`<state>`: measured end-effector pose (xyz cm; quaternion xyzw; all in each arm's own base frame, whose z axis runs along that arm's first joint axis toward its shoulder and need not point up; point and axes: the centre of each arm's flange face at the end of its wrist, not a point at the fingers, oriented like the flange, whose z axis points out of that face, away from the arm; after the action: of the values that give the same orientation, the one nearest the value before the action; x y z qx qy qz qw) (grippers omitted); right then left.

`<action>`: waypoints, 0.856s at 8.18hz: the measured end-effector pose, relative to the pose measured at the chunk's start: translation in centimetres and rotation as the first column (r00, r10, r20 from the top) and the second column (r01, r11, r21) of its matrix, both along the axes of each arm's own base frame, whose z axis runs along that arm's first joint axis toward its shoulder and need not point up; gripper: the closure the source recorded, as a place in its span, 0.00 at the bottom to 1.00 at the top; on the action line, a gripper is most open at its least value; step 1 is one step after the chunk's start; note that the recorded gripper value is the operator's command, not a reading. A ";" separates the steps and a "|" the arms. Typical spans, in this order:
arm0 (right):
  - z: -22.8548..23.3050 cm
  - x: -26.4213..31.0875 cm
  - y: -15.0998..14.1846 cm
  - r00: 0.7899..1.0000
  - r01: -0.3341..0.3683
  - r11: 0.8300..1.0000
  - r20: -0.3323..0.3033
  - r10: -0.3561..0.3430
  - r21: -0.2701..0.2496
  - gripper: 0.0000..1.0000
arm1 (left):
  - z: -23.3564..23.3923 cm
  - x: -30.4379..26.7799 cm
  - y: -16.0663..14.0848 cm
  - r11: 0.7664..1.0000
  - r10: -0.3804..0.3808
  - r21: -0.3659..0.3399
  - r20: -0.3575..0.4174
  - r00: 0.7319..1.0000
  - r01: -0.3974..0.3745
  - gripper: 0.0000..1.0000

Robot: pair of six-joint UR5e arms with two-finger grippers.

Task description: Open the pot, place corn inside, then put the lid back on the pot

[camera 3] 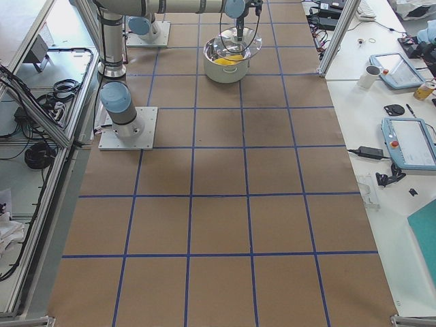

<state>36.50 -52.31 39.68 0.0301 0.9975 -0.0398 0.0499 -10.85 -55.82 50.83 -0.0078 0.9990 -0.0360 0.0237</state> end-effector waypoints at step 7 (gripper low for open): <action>-3.1 2.5 1.9 1.000 0.013 0.997 0.007 -0.014 0.070 0.88 | -0.6 -0.1 0.2 1.000 -0.007 0.010 0.004 1.000 0.007 0.00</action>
<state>38.96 -50.38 36.54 0.0387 0.9979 -0.0053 0.0520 -10.91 -55.66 50.27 -0.0040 0.9992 -0.0308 0.0255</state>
